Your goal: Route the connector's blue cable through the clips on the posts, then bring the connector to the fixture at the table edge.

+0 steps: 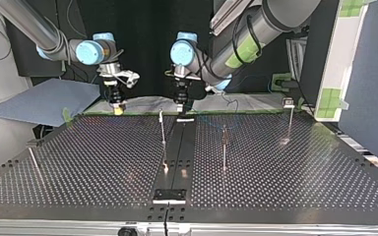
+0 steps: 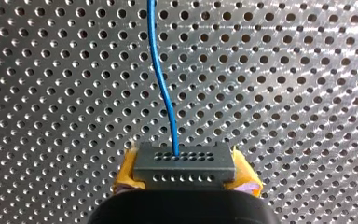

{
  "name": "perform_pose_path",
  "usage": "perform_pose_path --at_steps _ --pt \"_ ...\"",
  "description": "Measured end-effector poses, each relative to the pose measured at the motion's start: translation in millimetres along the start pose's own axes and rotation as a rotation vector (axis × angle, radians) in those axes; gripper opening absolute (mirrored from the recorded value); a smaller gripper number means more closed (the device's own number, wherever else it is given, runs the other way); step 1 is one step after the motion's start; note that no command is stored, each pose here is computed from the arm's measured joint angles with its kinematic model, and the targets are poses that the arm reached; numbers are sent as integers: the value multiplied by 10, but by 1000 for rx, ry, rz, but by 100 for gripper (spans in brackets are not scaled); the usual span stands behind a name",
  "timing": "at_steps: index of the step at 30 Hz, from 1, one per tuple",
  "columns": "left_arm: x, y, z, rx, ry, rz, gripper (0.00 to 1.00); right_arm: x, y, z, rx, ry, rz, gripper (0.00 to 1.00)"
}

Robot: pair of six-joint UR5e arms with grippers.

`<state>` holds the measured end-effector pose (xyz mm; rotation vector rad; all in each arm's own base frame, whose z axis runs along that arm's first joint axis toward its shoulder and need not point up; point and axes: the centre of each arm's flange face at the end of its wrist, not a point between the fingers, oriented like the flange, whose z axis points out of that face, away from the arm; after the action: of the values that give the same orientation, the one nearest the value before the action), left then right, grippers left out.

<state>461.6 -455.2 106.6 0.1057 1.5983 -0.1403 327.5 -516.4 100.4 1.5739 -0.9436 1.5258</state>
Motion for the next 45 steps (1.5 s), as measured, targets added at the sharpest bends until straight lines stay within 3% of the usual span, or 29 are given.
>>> perform_pose_path --at_steps 8,27,33,38,45 --pt "114 -6 100 -1 23 6 0 1 82 37 -12 -1 0 0" --pt "-1 37 336 -10 8 -15 0 15 151 107 -21 -2 -5 0" --pt "133 -18 401 -6 37 9 0 43 187 148 -26 -2 -7 0" --pt "213 -28 529 -13 44 9 0 48 215 164 -29 -4 -9 0" --pt "87 -8 711 -25 34 -7 0 43 250 180 -35 1 -8 0"
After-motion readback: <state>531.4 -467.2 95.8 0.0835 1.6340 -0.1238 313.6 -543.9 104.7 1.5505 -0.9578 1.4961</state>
